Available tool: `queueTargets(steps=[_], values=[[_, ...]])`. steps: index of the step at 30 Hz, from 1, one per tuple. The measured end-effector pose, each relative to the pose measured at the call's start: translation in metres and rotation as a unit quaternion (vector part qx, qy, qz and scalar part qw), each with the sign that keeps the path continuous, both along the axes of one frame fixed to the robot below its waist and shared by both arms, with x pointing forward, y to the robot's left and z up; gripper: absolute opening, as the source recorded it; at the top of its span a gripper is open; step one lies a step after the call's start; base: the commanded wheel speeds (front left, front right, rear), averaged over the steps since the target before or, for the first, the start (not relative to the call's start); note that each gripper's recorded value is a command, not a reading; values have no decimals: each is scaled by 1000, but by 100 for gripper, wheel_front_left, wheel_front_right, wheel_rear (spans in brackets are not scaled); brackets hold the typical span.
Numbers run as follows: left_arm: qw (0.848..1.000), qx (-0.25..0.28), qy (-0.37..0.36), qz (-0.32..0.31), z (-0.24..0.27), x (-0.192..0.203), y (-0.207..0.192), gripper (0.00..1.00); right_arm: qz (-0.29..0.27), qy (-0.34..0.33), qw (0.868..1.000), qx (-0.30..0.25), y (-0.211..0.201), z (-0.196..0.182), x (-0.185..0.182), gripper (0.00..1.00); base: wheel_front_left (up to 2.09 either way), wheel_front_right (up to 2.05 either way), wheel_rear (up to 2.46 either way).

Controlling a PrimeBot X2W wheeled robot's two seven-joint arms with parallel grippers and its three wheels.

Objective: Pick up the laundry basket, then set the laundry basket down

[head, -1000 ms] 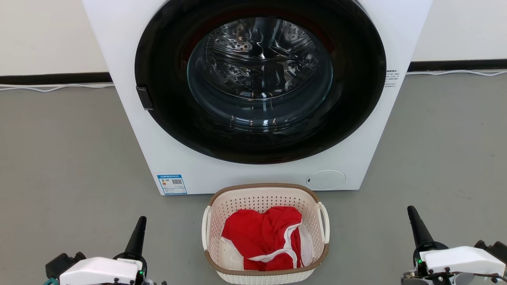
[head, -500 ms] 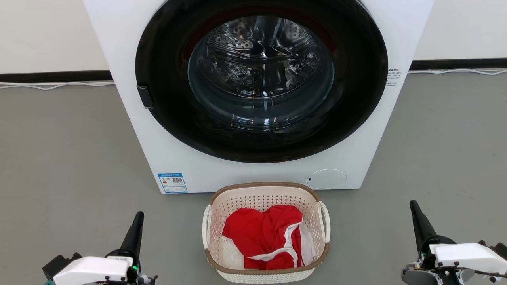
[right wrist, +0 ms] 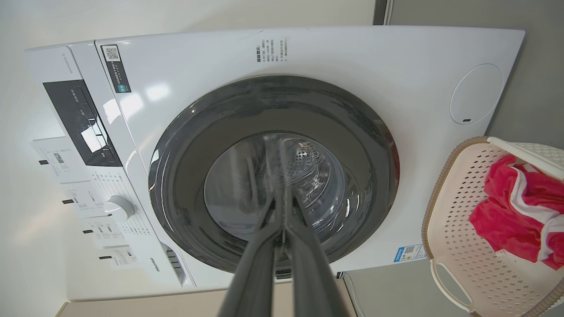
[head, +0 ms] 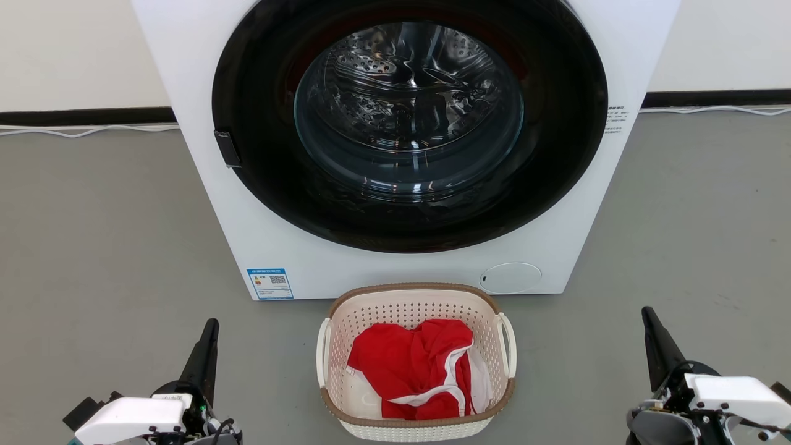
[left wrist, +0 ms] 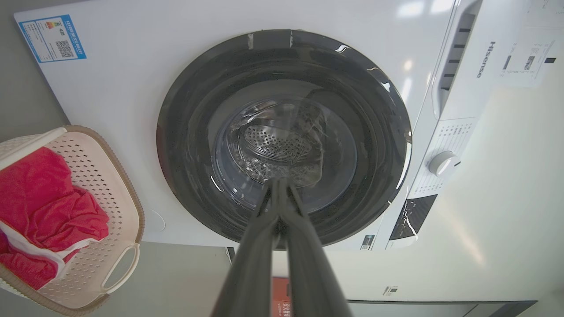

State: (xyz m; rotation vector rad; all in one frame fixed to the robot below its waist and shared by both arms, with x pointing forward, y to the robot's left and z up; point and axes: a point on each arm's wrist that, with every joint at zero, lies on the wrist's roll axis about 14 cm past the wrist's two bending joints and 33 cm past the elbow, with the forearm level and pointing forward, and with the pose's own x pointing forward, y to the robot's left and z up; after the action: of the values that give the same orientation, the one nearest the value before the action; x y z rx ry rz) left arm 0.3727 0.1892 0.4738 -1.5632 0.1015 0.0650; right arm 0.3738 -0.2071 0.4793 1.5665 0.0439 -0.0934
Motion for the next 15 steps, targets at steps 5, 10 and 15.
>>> queueTargets(steps=[5,10,15], values=[[1000,-6,-4,2,1,0,1,0,1,-5,1000,4,0,3,3,0,0,0,0],[1000,-7,-4,2,2,0,1,0,1,-5,1000,4,0,3,3,0,0,0,0],[1000,-7,-4,2,2,0,1,0,1,-5,1000,4,0,3,3,0,0,0,0]])
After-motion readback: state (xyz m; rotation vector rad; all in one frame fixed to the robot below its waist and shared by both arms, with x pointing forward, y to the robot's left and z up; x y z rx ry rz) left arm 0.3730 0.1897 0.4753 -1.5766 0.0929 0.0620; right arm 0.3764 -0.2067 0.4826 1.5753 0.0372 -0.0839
